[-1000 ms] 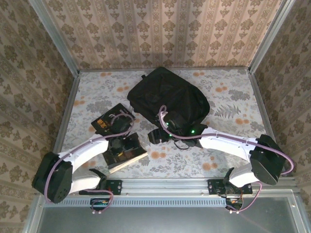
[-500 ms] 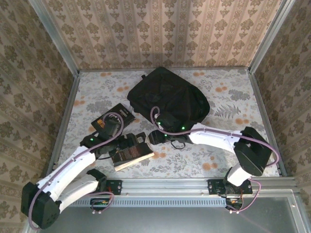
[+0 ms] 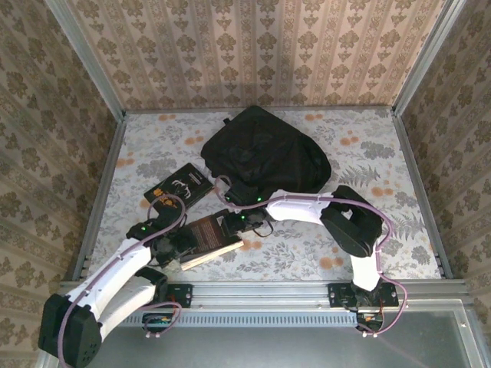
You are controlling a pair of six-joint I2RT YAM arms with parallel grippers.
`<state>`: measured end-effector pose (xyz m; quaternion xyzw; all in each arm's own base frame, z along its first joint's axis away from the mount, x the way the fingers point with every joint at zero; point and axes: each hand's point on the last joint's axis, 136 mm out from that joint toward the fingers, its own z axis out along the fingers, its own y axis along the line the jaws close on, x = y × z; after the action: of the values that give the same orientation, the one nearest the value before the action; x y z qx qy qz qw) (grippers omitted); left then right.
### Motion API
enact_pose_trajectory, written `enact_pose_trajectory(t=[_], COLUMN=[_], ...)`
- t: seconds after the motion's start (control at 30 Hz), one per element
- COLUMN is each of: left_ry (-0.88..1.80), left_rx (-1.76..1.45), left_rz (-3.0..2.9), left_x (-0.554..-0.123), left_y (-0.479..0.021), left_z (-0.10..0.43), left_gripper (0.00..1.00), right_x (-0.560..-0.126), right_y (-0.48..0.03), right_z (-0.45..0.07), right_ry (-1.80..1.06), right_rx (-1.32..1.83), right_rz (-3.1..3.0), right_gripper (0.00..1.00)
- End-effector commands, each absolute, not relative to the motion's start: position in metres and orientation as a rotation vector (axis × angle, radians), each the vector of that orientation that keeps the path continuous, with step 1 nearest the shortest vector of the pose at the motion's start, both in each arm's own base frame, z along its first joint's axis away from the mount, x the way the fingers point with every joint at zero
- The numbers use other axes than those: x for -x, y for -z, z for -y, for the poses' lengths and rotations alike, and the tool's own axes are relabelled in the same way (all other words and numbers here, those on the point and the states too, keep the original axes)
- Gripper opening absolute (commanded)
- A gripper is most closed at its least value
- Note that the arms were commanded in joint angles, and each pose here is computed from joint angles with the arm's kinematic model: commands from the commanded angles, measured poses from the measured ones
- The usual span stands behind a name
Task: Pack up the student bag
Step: Pick up the book from the bottom-center of the table.
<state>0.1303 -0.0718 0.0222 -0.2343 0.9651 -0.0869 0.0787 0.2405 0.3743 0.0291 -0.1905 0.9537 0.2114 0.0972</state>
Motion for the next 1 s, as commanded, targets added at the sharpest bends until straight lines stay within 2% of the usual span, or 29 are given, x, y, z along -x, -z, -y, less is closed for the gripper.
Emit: enact_pose_trajectory(t=[0.0,0.2,0.43,0.6,0.73,0.97], left_ry=[0.341,0.378,0.393,0.401,0.417,0.434], left_rx=[0.748,0.706,0.695,0.687,0.657,0.622], left_rz=[-2.884,-2.884,-2.891,-2.906,-2.897,-2.899], left_x=[-0.131,-0.14,-0.139,-0.137,-0.139,-0.141], left_y=[-0.011,-0.012,-0.007,-0.004,-0.007,-0.007], left_z=[0.08,0.088,0.09,0.092,0.095,0.101], left_gripper=[0.77,0.72,0.7,0.69,0.66,0.63], right_x=[-0.229,-0.22,-0.219,-0.215,-0.207,-0.198], right_y=[-0.024,-0.038,-0.077,-0.082,-0.083,-0.093], right_z=[-0.383,-0.405,-0.418,-0.427,-0.439,-0.456], right_ry=[-0.658,-0.894,-1.053,-1.202,-1.362,-1.645], right_rx=[0.573,0.512,0.468,0.411,0.388,0.364], right_rz=[-2.894,-2.917,-2.871,-2.878,-2.879,-2.822], right_gripper=[0.61,0.44,0.31,0.22,0.21,0.26])
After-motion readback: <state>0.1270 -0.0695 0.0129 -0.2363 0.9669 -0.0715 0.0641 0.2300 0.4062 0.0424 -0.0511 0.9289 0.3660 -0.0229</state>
